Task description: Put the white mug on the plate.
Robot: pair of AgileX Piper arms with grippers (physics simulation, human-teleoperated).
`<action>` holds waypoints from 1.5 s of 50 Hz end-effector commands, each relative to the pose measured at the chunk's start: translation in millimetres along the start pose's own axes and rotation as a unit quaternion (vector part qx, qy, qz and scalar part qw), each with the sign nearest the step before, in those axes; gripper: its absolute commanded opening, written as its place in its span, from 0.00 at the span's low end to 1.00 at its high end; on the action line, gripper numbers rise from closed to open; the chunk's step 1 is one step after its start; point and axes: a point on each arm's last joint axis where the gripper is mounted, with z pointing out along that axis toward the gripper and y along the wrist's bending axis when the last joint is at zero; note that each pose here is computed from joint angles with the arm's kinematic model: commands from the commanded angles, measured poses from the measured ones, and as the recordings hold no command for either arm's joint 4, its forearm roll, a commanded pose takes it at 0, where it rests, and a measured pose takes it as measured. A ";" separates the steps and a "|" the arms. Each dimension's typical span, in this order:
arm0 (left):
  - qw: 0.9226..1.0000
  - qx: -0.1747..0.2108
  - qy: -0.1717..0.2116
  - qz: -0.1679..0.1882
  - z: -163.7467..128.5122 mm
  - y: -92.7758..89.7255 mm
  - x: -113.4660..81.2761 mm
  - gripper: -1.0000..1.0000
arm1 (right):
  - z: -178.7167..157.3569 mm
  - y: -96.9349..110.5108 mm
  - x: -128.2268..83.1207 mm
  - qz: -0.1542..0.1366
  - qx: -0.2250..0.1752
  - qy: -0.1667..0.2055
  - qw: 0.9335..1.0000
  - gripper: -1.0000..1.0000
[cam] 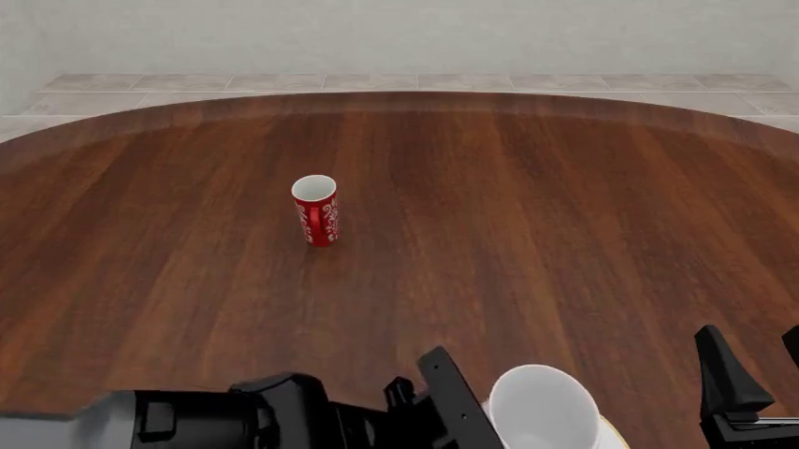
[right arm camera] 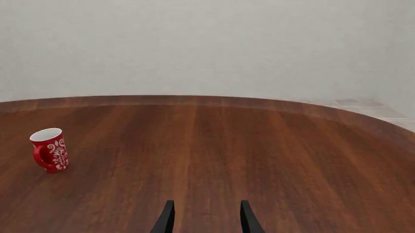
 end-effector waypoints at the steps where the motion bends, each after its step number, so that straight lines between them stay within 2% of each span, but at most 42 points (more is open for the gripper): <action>1: 1.000 0.001 0.001 0.003 9.0 -1.4 0.9 0.00 | 0.0 0.0 0.0 0.000 0.000 0.000 1.000 1.00; 26: 1.000 0.004 0.008 0.006 20.0 -4.4 3.0 0.00 | 0.0 0.0 0.0 0.000 0.000 0.000 1.000 1.00; 40: 1.000 0.003 -0.005 0.013 17.0 -2.1 0.3 0.00 | 0.0 0.0 0.0 0.000 0.000 0.000 1.000 1.00; 41: 1.000 0.005 0.000 0.013 19.4 -4.4 1.1 1.00 | 0.0 0.0 0.0 0.000 0.000 0.000 1.000 1.00; 65: 1.000 0.007 -0.002 0.014 22.2 -6.7 0.8 1.00 | 0.0 0.0 0.0 0.000 0.000 0.000 1.000 1.00; 75: 1.000 0.008 -0.005 0.013 12.6 -7.7 -1.6 1.00 | 0.0 0.0 0.0 0.000 0.000 0.000 1.000 1.00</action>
